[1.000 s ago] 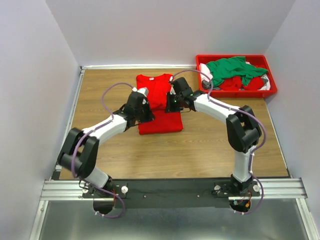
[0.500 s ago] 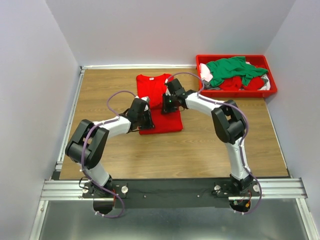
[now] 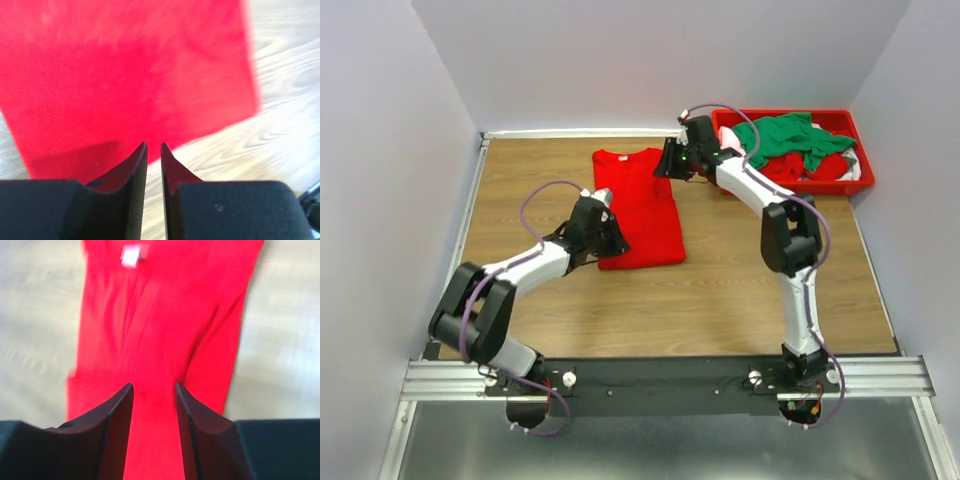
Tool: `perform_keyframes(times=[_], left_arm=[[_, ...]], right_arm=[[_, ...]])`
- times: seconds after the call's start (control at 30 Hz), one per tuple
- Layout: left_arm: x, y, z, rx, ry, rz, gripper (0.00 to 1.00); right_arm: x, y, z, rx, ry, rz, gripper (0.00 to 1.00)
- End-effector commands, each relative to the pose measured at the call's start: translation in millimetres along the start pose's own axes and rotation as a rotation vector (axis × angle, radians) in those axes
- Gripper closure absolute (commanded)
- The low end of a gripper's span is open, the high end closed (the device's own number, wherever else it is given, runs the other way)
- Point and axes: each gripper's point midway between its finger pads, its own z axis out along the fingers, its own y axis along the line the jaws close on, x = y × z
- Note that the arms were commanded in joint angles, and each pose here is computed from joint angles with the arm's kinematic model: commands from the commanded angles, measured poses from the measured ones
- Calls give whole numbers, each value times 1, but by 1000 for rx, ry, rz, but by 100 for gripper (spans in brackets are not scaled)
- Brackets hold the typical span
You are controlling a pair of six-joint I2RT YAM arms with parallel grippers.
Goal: Fold and stack the t-shirts
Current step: Fold the tshirt
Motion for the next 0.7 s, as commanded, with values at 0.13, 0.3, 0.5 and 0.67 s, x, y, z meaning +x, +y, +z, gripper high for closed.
perform_keyframes(times=[0.13, 0.3, 0.5, 0.67], left_arm=[[-67, -17, -64, 115, -369, -42, 74], [-41, -13, -57, 258, -303, -95, 77], [0, 14, -22, 207, -155, -167, 84], [14, 46, -15, 124, -140, -275, 87]], right_arm=[[73, 76, -114, -414, 172, 108, 53], [134, 74, -145, -560, 228, 180, 53], [180, 55, -135, -584, 283, 236, 53], [220, 9, -118, -539, 324, 329, 54]])
